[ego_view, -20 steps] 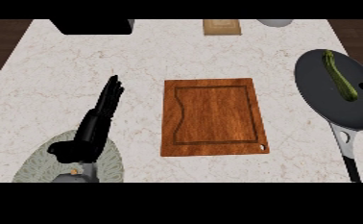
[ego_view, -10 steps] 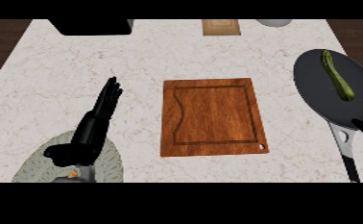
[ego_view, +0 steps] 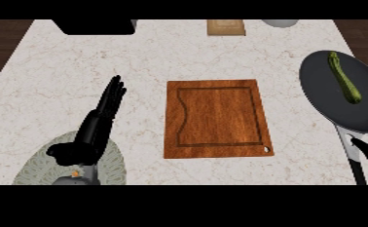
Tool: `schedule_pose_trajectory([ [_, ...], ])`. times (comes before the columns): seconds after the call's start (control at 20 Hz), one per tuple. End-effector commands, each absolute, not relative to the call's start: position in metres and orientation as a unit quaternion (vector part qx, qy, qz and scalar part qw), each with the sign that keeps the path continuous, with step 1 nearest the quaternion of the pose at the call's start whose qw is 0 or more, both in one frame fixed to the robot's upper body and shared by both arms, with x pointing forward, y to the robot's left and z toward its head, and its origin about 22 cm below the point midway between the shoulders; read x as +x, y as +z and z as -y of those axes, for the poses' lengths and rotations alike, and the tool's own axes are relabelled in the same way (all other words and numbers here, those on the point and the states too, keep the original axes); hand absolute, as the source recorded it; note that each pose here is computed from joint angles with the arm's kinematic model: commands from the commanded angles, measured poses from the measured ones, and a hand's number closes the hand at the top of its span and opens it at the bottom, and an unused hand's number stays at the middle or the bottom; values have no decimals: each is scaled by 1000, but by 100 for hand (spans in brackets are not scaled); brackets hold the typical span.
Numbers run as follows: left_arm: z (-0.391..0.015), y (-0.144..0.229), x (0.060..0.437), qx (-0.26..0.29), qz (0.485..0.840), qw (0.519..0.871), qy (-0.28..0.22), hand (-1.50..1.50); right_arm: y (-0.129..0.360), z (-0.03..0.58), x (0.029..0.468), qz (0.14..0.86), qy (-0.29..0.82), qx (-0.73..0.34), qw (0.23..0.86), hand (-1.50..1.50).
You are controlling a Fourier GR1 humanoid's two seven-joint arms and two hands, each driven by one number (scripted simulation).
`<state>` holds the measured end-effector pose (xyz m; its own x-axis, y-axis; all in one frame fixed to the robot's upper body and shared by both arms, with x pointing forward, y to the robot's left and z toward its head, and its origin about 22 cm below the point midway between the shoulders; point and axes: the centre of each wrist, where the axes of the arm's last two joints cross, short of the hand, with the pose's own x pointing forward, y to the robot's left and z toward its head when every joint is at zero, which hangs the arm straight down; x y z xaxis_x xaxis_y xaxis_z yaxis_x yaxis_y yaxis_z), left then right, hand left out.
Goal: Pick the squash from the cutting board and place it in the pan
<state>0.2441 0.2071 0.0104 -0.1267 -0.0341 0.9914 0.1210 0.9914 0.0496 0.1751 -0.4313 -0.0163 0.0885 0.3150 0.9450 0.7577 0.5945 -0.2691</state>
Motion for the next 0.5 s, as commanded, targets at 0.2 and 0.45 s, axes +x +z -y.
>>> schedule_pose_trajectory([
  [0.2, -204, -4, 250, -32, 753, 654, -61, 0, -4, 437, 167, 633, -178, -434, 616, -150],
  [0.45, -223, 2, 232, -27, 748, 661, -59, 0, -7, 419, 176, 625, -158, -453, 616, -150],
])
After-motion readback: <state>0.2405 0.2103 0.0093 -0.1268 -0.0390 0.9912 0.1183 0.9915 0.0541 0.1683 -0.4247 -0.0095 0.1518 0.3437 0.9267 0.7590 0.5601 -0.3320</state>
